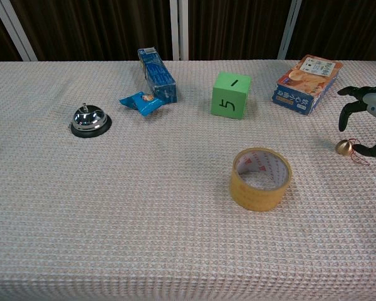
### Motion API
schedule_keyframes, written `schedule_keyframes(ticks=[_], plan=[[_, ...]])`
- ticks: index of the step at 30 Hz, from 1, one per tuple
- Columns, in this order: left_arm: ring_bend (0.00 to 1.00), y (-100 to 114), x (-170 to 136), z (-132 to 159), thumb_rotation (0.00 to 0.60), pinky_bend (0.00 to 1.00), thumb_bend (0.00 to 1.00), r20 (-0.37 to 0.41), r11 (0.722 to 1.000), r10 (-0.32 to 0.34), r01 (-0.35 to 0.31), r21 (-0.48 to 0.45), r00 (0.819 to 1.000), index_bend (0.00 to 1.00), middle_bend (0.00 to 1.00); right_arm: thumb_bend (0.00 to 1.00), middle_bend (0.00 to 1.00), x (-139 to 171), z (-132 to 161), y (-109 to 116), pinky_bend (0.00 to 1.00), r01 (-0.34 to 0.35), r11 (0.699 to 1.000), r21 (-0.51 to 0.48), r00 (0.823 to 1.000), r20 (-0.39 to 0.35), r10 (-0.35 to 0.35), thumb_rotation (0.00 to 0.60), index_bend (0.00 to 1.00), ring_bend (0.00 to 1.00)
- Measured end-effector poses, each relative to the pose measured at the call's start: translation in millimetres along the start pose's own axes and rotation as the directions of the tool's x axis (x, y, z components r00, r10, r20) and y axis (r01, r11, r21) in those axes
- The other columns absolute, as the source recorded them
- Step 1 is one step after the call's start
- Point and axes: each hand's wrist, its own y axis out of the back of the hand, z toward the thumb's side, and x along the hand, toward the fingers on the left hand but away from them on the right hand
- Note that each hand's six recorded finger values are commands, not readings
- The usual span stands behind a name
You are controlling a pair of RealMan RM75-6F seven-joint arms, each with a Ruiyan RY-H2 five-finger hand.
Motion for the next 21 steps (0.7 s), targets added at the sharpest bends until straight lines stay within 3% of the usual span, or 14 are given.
schedule_keyframes(ticks=[14, 21], plan=[[0.13, -0.4, 2.9, 0.8, 0.457, 0.18, 0.12, 0.007, 1.0, 0.0, 0.0, -0.002, 1.0, 0.11, 0.12, 0.3, 0.01, 0.8, 0.7, -0.3, 0.0, 0.011, 1.0, -0.016, 1.0, 0.003, -0.011, 0.6, 0.42, 0.0], [0.13, -1.7, 3.9, 0.6, 0.491, 0.18, 0.13, 0.005, 1.0, -0.006, 0.006, -0.002, 1.0, 0.11, 0.12, 0.31, 0.01, -0.5, 0.5, 2.2, 0.0, 0.019, 1.0, -0.015, 1.0, 0.006, -0.019, 0.6, 0.43, 0.0]])
